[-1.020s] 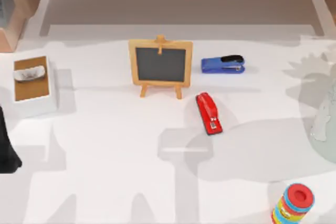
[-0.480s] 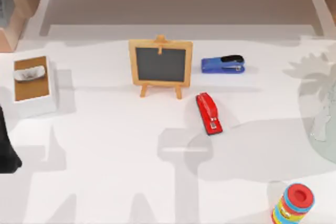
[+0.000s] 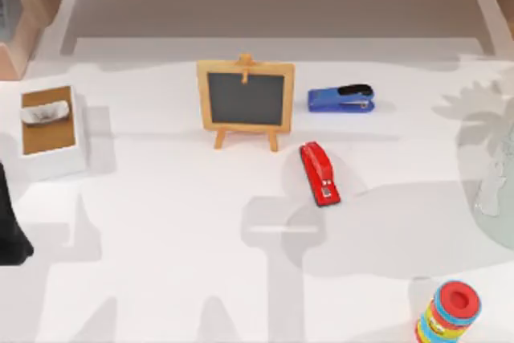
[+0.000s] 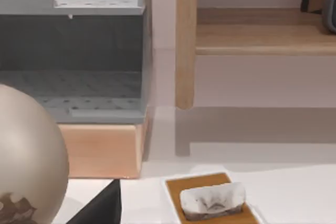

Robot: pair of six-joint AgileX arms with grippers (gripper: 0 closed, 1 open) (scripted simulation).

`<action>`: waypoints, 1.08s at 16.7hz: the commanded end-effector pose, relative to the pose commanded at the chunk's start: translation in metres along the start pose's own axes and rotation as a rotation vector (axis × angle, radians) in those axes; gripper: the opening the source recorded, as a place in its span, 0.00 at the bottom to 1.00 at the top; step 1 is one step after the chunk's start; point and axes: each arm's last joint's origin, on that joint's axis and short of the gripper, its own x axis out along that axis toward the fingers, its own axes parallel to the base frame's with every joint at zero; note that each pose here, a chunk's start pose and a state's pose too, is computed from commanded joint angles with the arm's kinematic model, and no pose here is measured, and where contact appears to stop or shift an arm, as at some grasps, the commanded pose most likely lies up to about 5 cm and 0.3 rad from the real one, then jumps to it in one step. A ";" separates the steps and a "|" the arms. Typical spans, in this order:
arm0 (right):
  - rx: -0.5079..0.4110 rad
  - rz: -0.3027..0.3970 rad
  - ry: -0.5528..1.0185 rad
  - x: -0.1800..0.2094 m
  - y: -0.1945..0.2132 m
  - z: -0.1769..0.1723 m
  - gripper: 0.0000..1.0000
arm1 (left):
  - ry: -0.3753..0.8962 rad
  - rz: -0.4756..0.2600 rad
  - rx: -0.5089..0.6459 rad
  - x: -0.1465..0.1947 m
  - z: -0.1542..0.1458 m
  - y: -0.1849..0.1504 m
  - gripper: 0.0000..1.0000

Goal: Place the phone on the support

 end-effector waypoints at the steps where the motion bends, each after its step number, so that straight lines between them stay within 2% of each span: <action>1: -0.007 -0.010 0.001 0.002 -0.001 0.002 0.00 | 0.000 0.000 0.000 0.000 0.000 0.000 1.00; 5: -0.041 -0.027 0.012 0.020 0.002 0.008 0.00 | 0.000 0.000 0.000 0.000 0.000 0.000 1.00; 9: 0.002 0.012 0.007 0.046 0.004 -0.002 0.00 | 0.000 0.000 0.000 0.000 0.000 0.000 1.00; 14: 0.011 0.019 0.001 0.050 0.002 -0.004 0.00 | 0.000 0.000 0.000 0.000 0.000 0.000 1.00; 18: 0.011 0.019 0.001 0.050 0.002 -0.004 0.30 | 0.000 0.000 0.000 0.000 0.000 0.000 1.00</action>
